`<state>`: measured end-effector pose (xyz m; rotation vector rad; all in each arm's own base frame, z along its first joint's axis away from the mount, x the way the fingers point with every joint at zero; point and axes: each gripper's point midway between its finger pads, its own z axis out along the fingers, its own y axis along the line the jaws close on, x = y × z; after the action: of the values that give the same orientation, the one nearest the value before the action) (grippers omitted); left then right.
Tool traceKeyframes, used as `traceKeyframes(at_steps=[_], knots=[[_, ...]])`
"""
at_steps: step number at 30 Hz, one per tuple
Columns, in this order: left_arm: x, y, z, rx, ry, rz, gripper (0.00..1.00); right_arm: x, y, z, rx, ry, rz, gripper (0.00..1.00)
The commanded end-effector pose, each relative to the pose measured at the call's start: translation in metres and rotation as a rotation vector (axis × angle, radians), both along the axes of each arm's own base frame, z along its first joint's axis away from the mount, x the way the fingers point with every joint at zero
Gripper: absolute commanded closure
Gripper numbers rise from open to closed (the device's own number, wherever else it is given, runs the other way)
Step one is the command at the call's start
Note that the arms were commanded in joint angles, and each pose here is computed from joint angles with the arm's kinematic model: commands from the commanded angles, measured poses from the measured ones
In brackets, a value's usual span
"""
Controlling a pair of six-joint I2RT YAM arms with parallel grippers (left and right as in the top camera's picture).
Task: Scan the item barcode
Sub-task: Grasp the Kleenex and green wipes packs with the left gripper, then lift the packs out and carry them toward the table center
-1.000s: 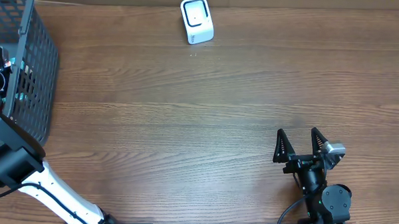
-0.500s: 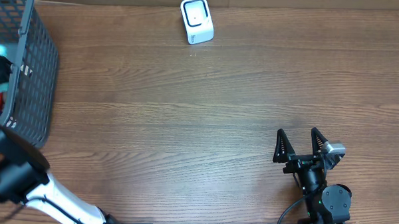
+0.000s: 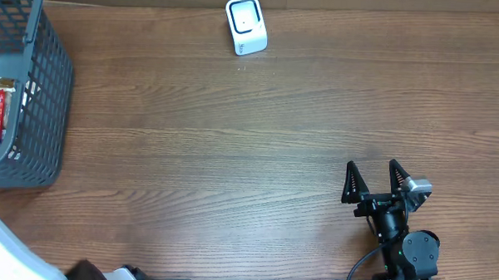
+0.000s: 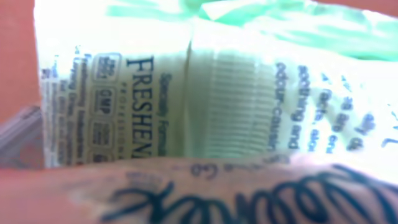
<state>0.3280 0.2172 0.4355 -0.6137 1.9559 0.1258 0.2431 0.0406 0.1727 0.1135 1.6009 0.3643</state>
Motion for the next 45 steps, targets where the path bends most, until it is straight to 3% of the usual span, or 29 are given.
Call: traceKeyframes(at_steps=[1, 4, 6, 16, 23, 31, 39, 45], knots=[[-0.005, -0.058, 0.025, -0.130, -0.103, -0.125, 0.62, 0.001, -0.003, -0.002, -0.003, -0.002, -0.013, 0.00], [-0.015, -0.097, 0.022, -0.185, -0.077, -0.207, 0.64, 0.001, -0.003, -0.002, -0.003, -0.002, -0.013, 0.00], [-0.020, -0.131, 0.013, -0.225, -0.027, -0.287, 0.71, 0.001, -0.003, -0.002, -0.003, -0.002, -0.013, 0.00], [-0.017, -0.230, -0.046, -0.300, 0.270, -0.484, 0.70, 0.001, -0.003, -0.002, -0.003, -0.002, -0.013, 0.00], [0.003, -0.309, -0.096, -0.265, 0.463, -0.518, 0.69, 0.001, -0.003, -0.002, -0.003, -0.002, -0.013, 0.00], [0.025, -0.432, -0.176, -0.209, 0.642, -0.637, 0.70, 0.001, -0.003, -0.002, -0.003, -0.002, -0.013, 0.00], [0.022, -0.519, -0.265, -0.160, 0.786, -0.709, 0.70, 0.001, -0.003, -0.002, -0.003, -0.002, -0.013, 0.00], [0.017, -0.565, -0.305, -0.151, 0.797, -0.747, 0.67, 0.001, -0.003, -0.002, -0.003, -0.002, -0.013, 0.00]])
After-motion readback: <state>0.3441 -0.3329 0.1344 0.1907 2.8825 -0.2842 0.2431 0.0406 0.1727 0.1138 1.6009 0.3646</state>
